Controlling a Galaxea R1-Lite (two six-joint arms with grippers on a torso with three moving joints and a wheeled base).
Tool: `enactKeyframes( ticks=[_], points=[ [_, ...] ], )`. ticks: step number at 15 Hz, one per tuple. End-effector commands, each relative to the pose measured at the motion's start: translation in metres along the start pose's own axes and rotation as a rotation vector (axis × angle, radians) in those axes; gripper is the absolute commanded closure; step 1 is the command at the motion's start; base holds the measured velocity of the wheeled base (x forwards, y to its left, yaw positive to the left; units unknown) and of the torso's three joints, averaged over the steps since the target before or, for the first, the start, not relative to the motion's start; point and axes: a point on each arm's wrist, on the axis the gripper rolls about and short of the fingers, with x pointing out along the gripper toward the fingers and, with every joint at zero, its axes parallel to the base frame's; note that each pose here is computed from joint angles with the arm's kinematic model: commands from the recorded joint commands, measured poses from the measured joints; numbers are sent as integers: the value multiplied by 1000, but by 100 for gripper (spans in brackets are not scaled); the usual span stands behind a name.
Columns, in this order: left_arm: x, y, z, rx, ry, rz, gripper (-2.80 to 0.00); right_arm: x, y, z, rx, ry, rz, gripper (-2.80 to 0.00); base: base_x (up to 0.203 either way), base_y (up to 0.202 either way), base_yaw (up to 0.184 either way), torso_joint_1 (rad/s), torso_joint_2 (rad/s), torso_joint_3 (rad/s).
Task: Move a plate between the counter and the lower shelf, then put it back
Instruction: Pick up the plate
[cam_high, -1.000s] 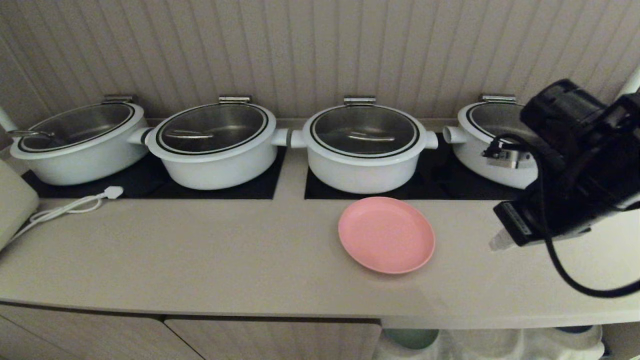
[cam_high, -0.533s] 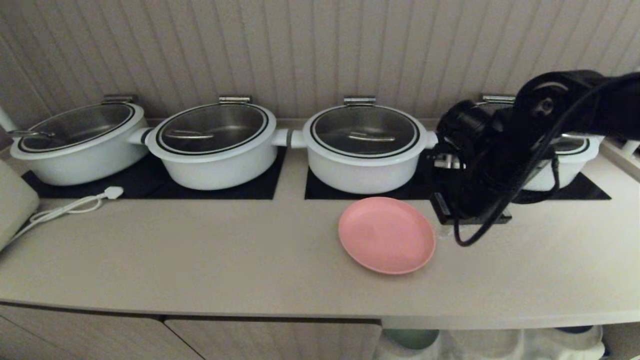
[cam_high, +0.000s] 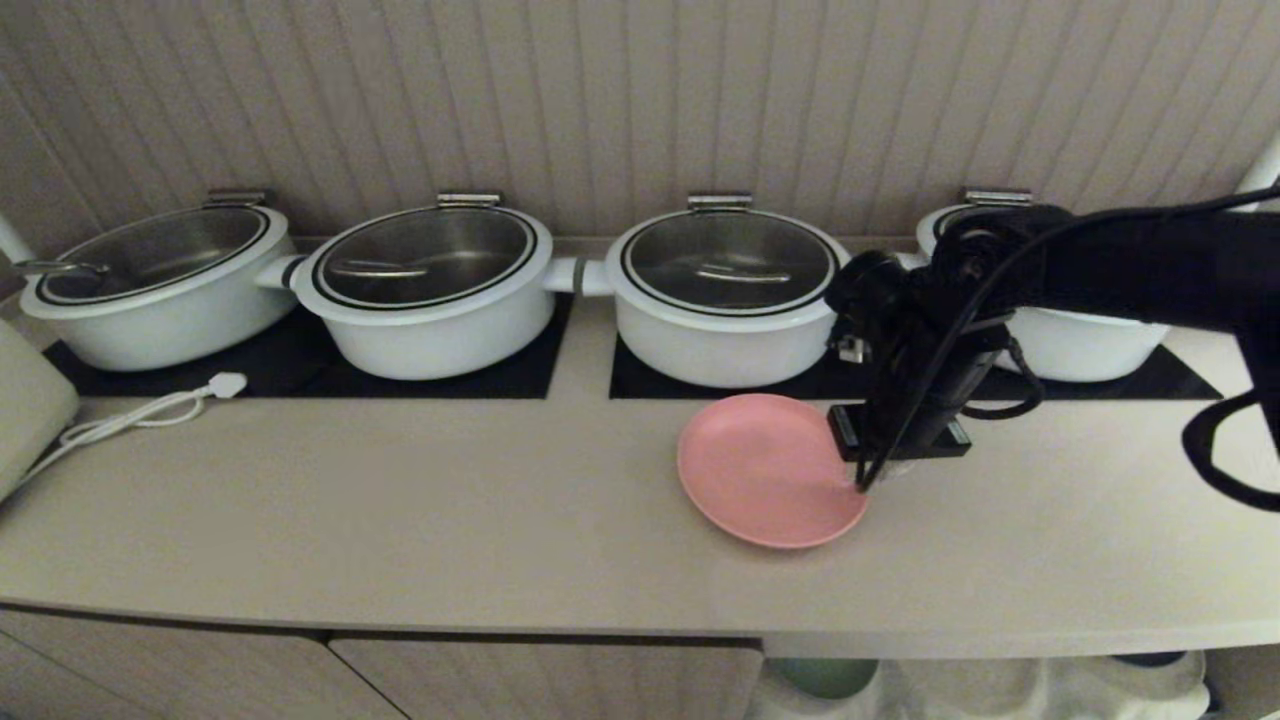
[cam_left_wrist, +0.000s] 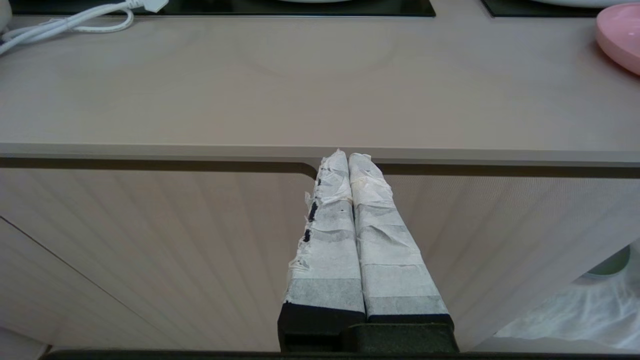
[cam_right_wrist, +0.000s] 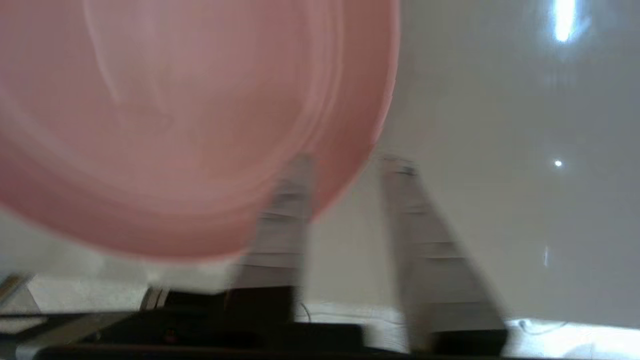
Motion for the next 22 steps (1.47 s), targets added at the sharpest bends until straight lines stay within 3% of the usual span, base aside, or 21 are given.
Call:
enactKeyframes(
  ticks=[1, 5, 9, 22],
  points=[
    [0, 0, 0, -1, 0, 0, 0, 4, -3, 2, 10, 7, -4, -280, 0, 0, 0, 0, 0, 0],
    [0, 0, 0, -1, 0, 1, 0, 5, -4, 3, 15, 3, -4, -280, 0, 0, 0, 0, 0, 0],
    [0, 0, 0, -1, 0, 0, 0, 13, 0, 14, 23, -79, 22, -280, 0, 0, 0, 0, 0, 0],
    [0, 0, 0, -1, 0, 0, 0, 42, 4, 19, 21, -55, 19, -280, 0, 0, 0, 0, 0, 0]
  ],
)
